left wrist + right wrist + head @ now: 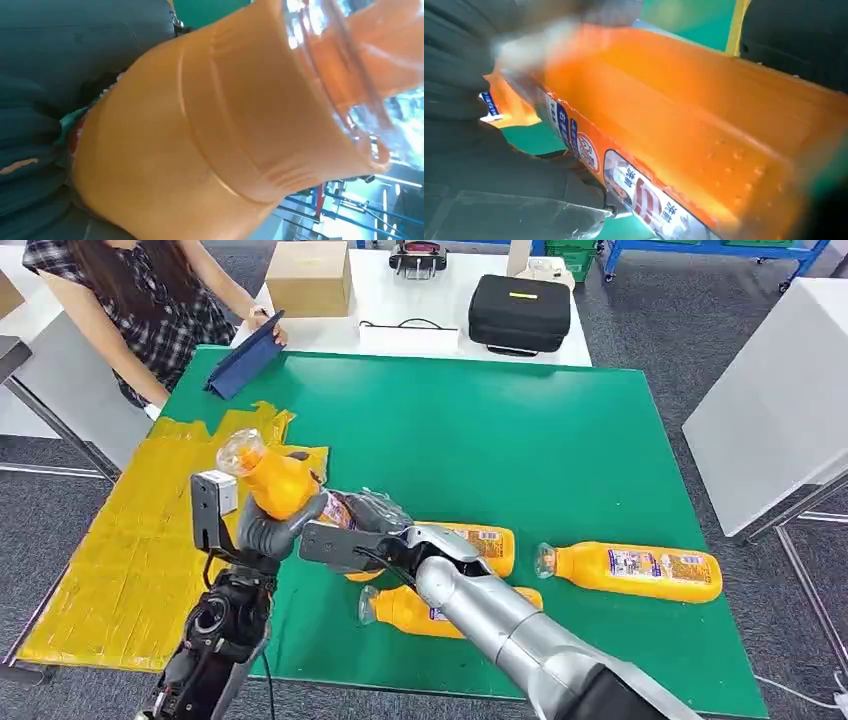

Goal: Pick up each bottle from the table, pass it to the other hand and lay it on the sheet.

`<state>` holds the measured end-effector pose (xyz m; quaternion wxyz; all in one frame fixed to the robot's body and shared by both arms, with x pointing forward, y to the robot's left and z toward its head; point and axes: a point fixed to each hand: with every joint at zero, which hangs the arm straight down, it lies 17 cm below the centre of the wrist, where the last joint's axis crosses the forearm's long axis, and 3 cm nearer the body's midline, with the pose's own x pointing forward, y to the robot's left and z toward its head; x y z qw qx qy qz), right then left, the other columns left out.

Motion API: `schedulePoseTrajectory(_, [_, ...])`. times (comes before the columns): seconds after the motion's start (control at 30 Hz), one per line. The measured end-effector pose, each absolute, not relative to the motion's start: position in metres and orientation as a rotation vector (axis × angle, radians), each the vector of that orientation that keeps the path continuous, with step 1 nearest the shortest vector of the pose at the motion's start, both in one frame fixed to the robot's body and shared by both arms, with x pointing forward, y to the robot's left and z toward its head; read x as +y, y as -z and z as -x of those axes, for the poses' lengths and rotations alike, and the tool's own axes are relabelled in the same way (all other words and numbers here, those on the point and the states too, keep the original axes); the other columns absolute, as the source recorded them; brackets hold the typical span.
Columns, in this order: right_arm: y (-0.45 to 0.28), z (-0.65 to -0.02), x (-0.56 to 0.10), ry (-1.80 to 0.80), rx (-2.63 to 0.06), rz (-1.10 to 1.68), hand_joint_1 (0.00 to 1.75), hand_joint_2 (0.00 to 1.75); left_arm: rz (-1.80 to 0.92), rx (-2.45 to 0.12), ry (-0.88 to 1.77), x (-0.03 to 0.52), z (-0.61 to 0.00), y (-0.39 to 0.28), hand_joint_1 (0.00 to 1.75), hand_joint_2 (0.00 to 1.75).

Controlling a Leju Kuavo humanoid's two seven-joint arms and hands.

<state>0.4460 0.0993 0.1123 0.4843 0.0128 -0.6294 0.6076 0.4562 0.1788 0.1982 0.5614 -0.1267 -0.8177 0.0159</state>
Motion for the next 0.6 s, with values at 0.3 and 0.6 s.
schedulePoseTrajectory(0.3, [-0.135,-0.477,0.075,-1.244,-1.635,0.046,0.00,0.00,0.136,-1.955,-0.064,0.202,-0.465,-0.201,1.75,1.75])
schedulePoseTrajectory(0.6, [-0.162,-0.479,0.030,-1.077,-1.736,-0.040,0.00,0.00,-0.616,-1.950,0.086,0.306,-0.468,-0.197,1.75,1.75])
